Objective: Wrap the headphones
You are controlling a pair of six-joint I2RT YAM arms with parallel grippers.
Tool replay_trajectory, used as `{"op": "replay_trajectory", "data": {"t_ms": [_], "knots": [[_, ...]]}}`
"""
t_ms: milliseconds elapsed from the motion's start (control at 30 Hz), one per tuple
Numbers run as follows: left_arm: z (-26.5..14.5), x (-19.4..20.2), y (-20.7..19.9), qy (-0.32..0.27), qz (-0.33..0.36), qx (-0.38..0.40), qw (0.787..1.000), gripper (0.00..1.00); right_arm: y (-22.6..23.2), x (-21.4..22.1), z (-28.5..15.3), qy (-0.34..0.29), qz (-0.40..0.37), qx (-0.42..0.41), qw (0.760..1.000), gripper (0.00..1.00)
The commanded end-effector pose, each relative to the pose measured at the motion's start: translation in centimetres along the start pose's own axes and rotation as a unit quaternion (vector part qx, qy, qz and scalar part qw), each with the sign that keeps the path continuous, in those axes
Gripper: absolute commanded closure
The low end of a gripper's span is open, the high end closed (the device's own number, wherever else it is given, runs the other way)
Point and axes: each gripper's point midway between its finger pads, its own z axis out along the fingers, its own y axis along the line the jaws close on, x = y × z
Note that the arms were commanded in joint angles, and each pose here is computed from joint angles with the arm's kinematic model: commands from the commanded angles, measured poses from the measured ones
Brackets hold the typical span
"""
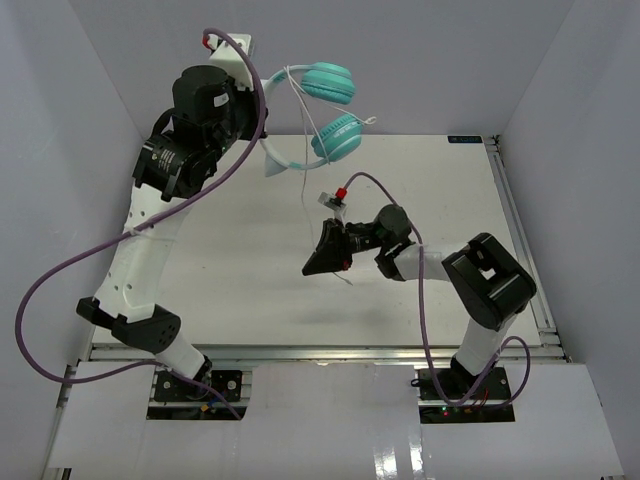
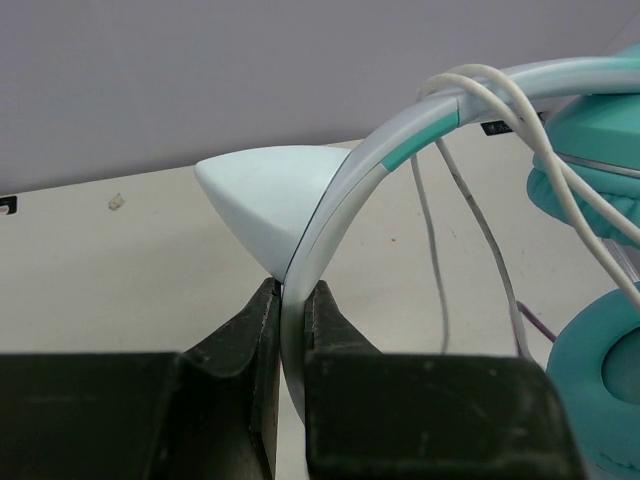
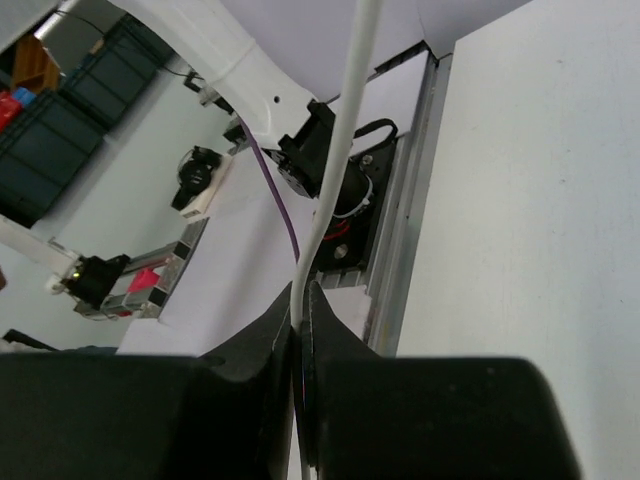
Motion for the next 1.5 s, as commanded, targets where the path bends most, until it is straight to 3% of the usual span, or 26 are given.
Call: {"op": "replay_trajectory", "data": {"t_ms": [0,100,300,400,567,700,900,1067,1233,1467], "knots": [[-0.5,-1.8,4.4,-0.043,-0.018,-0.061,0.997,1.00,1.0,-0.9,-1.1,-0.003,-0.114,0.028,0.993,0.92],[0.4,0.4,7.7,-0.025,-0.017,-0.094,0.995,1.00,-2.6,0.0,-2.8,0.056,-0.164,0.165,0.971,0.92],[3.3,8.0,12.5,0.048,-0.006,-0.140,0.989,1.00,-2.6,-2.8,-6.3,0.133,-0.272,0.308,0.902,0.92],[5.0,10.7,13.1,0.078,0.001,-0.143,0.987,1.00,-1.9,-3.6,-7.0,0.189,-0.331,0.350,0.856,0.92],[7.3,15.0,13.1,0.125,0.003,-0.131,0.983,1.00,-0.6,-2.7,-5.2,0.284,-0.396,0.332,0.808,0.92],[9.3,19.1,12.3,0.175,0.003,-0.100,0.979,1.00,-0.2,-4.1,-4.2,0.329,-0.482,0.353,0.731,0.92],[10.3,26.4,8.5,0.250,0.029,-0.036,0.967,1.00,0.5,-11.9,-4.9,0.313,-0.614,0.432,0.582,0.92],[9.5,29.3,3.8,0.275,0.049,0.046,0.959,1.00,0.0,-14.3,-5.5,0.323,-0.665,0.452,0.499,0.92],[7.2,30.7,-1.4,0.287,0.093,0.152,0.941,1.00,-1.7,-13.2,-5.5,0.348,-0.680,0.434,0.478,0.92],[2.5,32.1,-5.5,0.289,0.124,0.260,0.913,1.00,-3.4,-10.8,-7.2,0.373,-0.668,0.412,0.495,0.92]]}}
